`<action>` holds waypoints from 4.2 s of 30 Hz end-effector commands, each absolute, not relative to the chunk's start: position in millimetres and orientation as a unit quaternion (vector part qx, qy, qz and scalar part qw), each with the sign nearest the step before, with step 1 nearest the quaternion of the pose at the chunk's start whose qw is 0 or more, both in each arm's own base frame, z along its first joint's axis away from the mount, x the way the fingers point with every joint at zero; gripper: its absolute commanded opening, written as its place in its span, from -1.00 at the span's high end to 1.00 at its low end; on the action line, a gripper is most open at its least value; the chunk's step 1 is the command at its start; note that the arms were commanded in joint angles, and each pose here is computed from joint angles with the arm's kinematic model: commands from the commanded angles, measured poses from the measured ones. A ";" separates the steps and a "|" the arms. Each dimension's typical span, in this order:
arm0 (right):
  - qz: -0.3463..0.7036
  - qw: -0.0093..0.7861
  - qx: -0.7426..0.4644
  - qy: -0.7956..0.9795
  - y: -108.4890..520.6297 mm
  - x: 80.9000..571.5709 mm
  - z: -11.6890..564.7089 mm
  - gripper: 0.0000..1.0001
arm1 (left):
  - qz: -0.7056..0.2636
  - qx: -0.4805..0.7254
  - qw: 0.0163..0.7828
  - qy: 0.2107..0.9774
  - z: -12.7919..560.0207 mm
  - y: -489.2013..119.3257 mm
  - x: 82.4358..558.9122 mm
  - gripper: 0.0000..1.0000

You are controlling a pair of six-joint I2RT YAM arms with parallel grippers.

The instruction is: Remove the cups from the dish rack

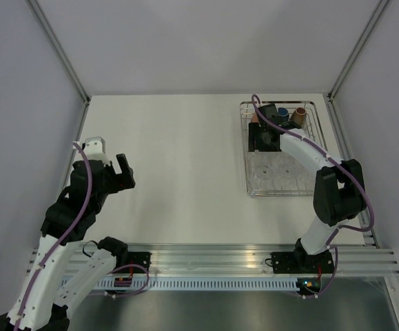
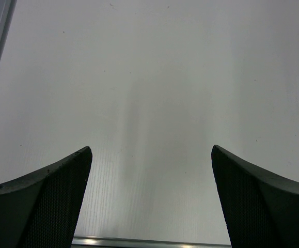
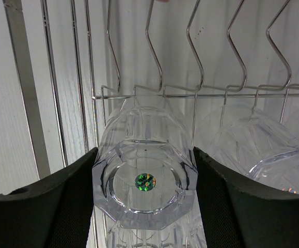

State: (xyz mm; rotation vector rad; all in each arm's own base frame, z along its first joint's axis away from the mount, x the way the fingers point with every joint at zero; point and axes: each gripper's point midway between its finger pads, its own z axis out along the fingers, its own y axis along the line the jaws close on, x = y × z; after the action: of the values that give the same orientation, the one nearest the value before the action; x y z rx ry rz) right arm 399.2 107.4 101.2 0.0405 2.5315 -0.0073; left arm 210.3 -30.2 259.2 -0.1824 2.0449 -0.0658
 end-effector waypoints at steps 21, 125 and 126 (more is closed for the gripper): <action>0.329 0.466 -0.108 0.814 209.6 341.3 312.8 0.38 | -0.518 0.107 0.447 0.721 334.1 -214.8 204.6 -0.99; 0.017 0.472 0.004 0.882 92.3 288.5 256.0 -0.96 | 0.018 -0.139 0.300 0.944 167.5 -6.8 540.5 -0.28; 0.015 0.470 0.011 0.883 91.4 288.0 253.6 -0.96 | 0.010 -0.145 0.303 0.942 173.6 -9.2 537.5 -0.52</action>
State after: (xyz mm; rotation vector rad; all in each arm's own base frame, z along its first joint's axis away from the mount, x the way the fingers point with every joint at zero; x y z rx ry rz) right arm 287.4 105.7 249.4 -0.0472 2.1658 0.1120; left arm 541.1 -5.4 88.2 -0.3957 2.6466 0.1167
